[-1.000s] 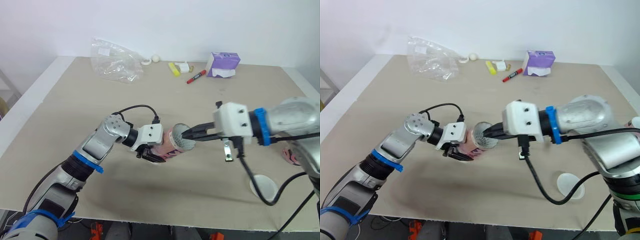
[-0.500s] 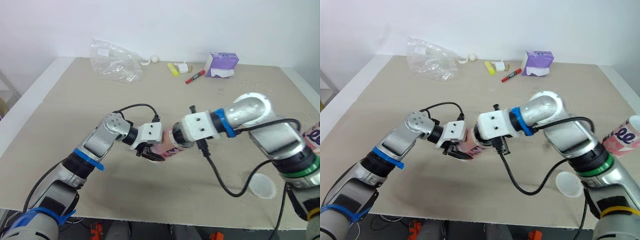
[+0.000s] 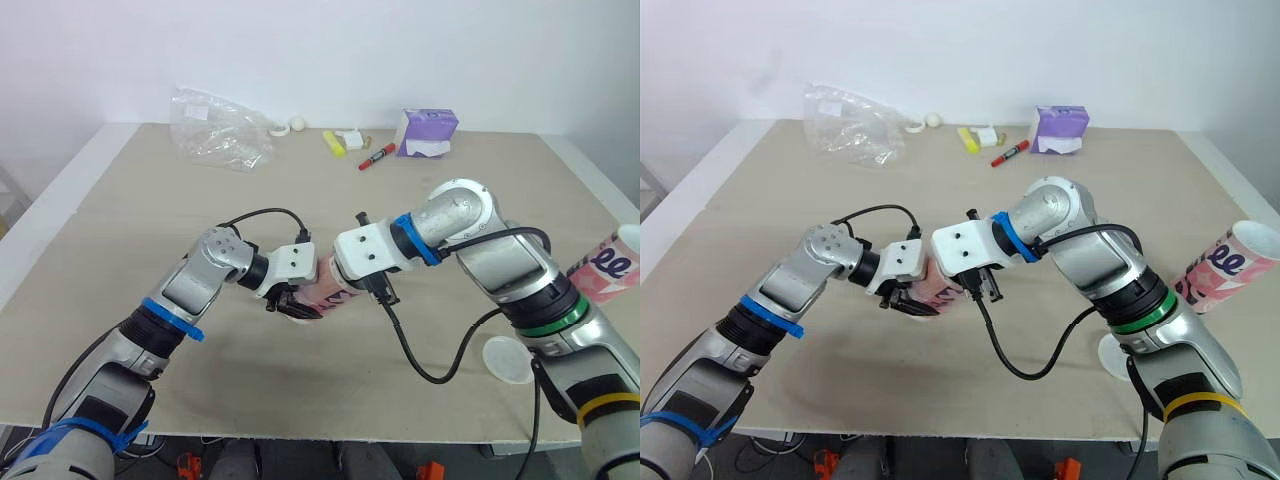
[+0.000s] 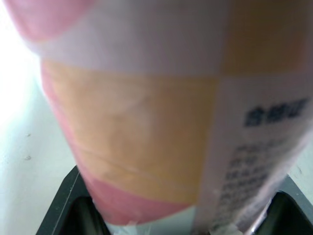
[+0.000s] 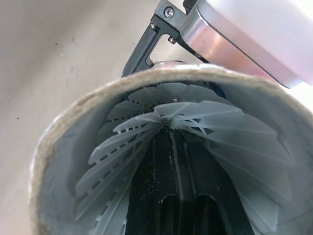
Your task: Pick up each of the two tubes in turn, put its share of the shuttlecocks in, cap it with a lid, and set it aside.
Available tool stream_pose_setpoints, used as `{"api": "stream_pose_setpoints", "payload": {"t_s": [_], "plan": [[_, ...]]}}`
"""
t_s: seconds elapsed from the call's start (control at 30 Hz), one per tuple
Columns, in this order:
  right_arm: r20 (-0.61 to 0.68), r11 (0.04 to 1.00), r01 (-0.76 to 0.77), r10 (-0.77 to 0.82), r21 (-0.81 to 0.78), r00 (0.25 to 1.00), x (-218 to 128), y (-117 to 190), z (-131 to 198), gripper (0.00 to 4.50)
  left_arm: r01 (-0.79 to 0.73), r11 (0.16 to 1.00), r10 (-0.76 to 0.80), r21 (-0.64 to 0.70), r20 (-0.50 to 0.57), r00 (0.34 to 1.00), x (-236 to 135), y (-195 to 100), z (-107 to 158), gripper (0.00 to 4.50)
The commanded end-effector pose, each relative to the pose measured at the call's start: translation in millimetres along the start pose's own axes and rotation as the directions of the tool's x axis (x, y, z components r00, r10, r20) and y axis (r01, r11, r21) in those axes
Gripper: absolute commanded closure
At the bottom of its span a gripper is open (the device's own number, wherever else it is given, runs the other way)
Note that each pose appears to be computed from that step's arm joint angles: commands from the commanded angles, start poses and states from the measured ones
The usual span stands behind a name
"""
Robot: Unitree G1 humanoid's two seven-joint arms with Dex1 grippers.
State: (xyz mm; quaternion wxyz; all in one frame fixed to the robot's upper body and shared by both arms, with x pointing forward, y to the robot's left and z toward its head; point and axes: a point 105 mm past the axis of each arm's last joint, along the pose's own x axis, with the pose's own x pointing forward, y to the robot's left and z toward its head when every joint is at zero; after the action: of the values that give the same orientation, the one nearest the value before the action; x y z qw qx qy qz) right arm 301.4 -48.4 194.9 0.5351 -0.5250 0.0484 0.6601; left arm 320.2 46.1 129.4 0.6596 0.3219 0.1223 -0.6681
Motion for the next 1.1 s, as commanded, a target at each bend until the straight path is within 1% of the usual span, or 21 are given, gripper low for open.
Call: {"api": "stream_pose_setpoints", "payload": {"t_s": [0.03, 0.17, 0.33, 0.47, 0.63, 0.77, 0.83, 0.93, 1.03, 1.1], "plan": [[0.044, 0.998, -0.062, 0.063, -0.020, 0.997, 19.1, 7.3, 7.9, 4.43, -0.036, 0.999, 0.035, -0.017, -0.045, 0.998, 5.4, 0.5, -10.3, 1.77], [0.058, 1.000, -0.016, 0.017, -0.019, 0.998, 1.7, 0.3, 11.4, 4.43, -0.037, 0.999, 0.036, -0.021, -0.047, 0.998, 5.2, -0.6, -11.6, 1.77], [0.104, 0.997, 0.074, -0.073, -0.006, 0.992, -39.6, -3.5, 20.0, 4.43, -0.043, 0.999, 0.041, -0.025, -0.053, 0.998, 2.6, 0.7, -14.4, 1.77], [0.120, 0.987, 0.151, -0.156, 0.049, 0.980, -73.5, 2.2, 20.4, 4.43, -0.039, 0.999, 0.038, -0.022, -0.058, 0.998, 2.6, 0.9, -16.1, 1.77], [0.114, 0.975, 0.196, -0.208, 0.103, 0.972, -93.2, 10.0, 18.0, 4.43, -0.033, 0.999, 0.032, -0.019, -0.057, 0.998, 3.5, 1.0, -16.2, 1.77], [0.092, 0.953, 0.241, -0.260, 0.182, 0.961, -109.0, 19.1, 10.4, 4.43, -0.035, 0.999, 0.034, -0.015, -0.047, 0.998, 4.5, 1.8, -15.0, 1.77], [0.084, 0.921, 0.291, -0.322, 0.259, 0.943, -120.6, 24.3, 4.4, 4.43, -0.047, 0.999, 0.046, -0.019, -0.012, 0.999, 5.6, 2.8, -11.5, 1.77], [0.067, 0.853, 0.348, -0.403, 0.389, 0.913, -133.4, 38.4, -5.4, 4.43, -0.043, 0.997, 0.050, -0.063, 0.123, 0.991, 7.6, 0.7, 1.1, 1.77], [0.045, 0.809, 0.356, -0.425, 0.468, 0.904, -133.2, 58.3, -12.5, 4.43, -0.025, 0.997, 0.045, -0.078, 0.259, 0.965, 8.5, -4.8, 15.7, 1.77], [0.038, 0.782, 0.367, -0.444, 0.504, 0.895, -132.2, 65.7, -14.7, 4.43, -0.024, 0.997, 0.048, -0.077, 0.317, 0.947, 9.3, -7.1, 21.7, 1.77]]}}
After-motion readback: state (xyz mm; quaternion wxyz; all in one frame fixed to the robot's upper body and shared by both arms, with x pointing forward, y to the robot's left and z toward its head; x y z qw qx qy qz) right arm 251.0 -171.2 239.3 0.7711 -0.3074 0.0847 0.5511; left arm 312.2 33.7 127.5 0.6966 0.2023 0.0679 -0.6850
